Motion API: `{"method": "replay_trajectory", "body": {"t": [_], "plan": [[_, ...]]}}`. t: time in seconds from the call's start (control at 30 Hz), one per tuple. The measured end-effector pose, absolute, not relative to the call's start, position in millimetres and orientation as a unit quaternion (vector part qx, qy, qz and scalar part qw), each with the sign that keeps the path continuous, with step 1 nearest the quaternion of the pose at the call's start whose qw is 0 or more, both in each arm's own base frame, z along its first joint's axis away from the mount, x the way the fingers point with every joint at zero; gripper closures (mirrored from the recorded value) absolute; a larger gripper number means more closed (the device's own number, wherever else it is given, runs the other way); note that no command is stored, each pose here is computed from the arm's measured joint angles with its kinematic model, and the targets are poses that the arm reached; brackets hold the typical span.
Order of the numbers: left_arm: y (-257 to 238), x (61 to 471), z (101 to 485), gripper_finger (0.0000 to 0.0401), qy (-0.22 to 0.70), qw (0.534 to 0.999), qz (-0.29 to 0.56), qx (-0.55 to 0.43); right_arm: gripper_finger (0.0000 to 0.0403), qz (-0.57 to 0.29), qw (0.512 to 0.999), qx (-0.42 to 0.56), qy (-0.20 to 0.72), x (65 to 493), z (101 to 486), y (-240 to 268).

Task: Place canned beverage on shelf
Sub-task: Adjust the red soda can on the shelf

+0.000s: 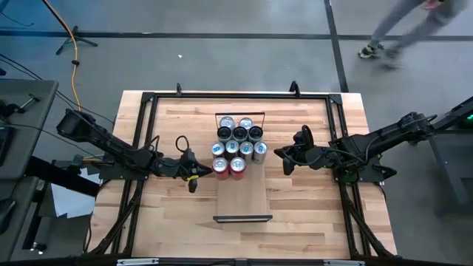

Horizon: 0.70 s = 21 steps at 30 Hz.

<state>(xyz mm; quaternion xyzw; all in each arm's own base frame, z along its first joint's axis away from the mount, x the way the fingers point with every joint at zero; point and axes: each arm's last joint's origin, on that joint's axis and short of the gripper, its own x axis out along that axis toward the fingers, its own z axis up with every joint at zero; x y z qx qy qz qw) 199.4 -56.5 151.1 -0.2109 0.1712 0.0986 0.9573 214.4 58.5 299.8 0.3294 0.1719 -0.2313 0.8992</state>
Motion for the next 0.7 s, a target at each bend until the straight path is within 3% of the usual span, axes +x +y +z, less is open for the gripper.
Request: {"method": "replay_trajectory", "body": {"t": [0.7], "plan": [[-56.0, 217.5, 154.3, 0.0401, 0.155, 0.961, 0.107, -0.203, 0.0403, -0.231, 0.902, 0.319, 0.177, 214.0, 299.3, 58.4]]}}
